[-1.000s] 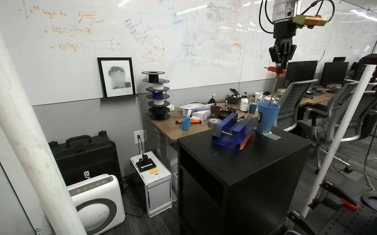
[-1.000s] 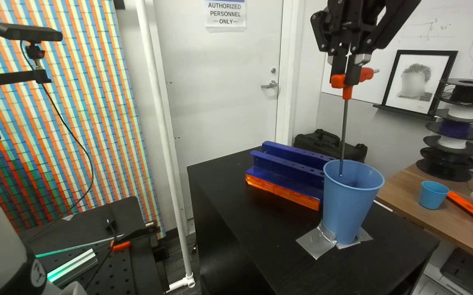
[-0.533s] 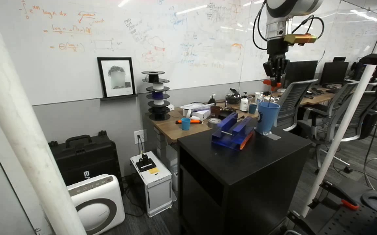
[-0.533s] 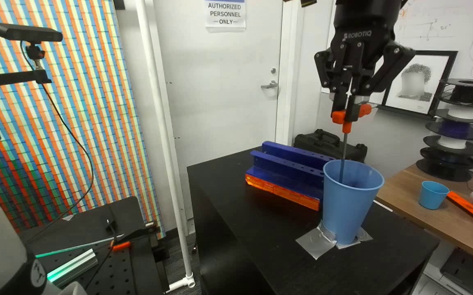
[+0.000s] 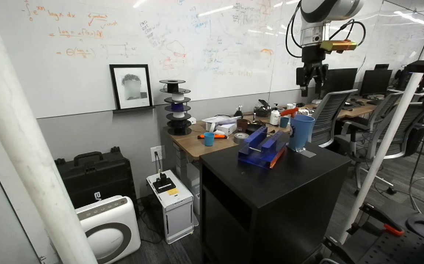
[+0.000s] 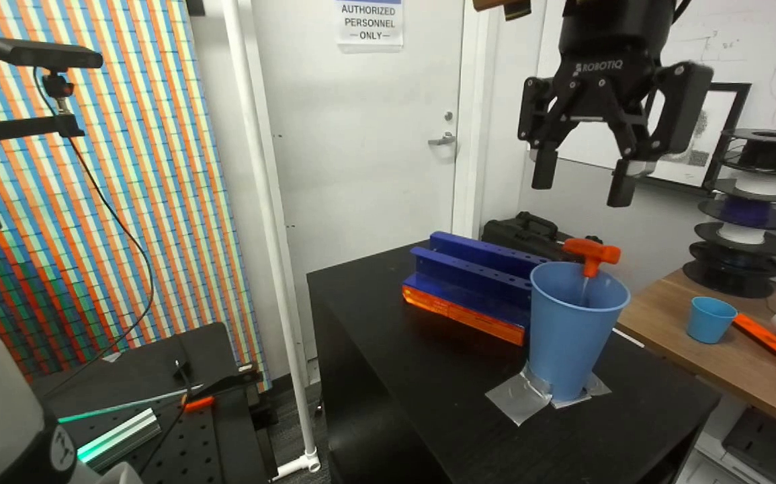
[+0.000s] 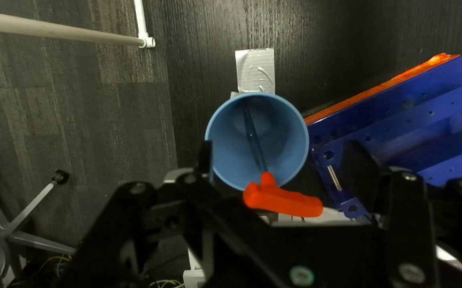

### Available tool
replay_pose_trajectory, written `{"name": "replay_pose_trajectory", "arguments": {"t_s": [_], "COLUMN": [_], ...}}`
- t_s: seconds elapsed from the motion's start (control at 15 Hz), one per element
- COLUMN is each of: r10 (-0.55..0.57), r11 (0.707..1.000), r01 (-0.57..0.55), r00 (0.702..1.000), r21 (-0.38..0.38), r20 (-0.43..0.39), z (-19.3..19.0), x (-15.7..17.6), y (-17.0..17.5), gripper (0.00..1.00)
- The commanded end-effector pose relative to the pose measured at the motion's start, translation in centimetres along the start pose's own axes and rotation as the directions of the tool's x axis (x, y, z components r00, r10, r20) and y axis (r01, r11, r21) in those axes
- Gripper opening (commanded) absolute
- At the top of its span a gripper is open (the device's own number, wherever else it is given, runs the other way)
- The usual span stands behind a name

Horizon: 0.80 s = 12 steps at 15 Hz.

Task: Remove the wrench from the toolbox and put it inside the large blue cup on the right

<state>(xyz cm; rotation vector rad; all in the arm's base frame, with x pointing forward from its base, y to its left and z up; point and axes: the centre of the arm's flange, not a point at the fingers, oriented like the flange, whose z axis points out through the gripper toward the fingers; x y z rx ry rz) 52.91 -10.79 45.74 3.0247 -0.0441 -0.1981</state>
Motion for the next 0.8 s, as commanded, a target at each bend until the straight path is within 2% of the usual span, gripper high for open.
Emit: {"name": "replay_pose_trajectory", "arguments": {"t_s": [0.0, 0.4, 0.47, 0.53, 0.73], "r10": [-0.024, -0.102, -0.077, -0.066, -0.062], "r11": [1.000, 0.995, 0.997, 0.998, 0.998], "r01": [0.025, 0.101, 0.079, 0.065, 0.062], "r00": [0.997, 0.981, 0.981, 0.986, 0.983], "r21": [0.004, -0.011, 0.008, -0.011, -0.008], "r20": [-0.073, -0.163, -0.180, -0.153, -0.174], "z": [-4.8, -11.4, -11.8, -10.1, -11.5], "x": [-2.2, -6.6, -7.3, -5.6, -6.8], "y": [0.8, 0.5, 0.6, 0.7, 0.8], "gripper": [1.00, 1.00, 1.00, 1.00, 1.00]}}
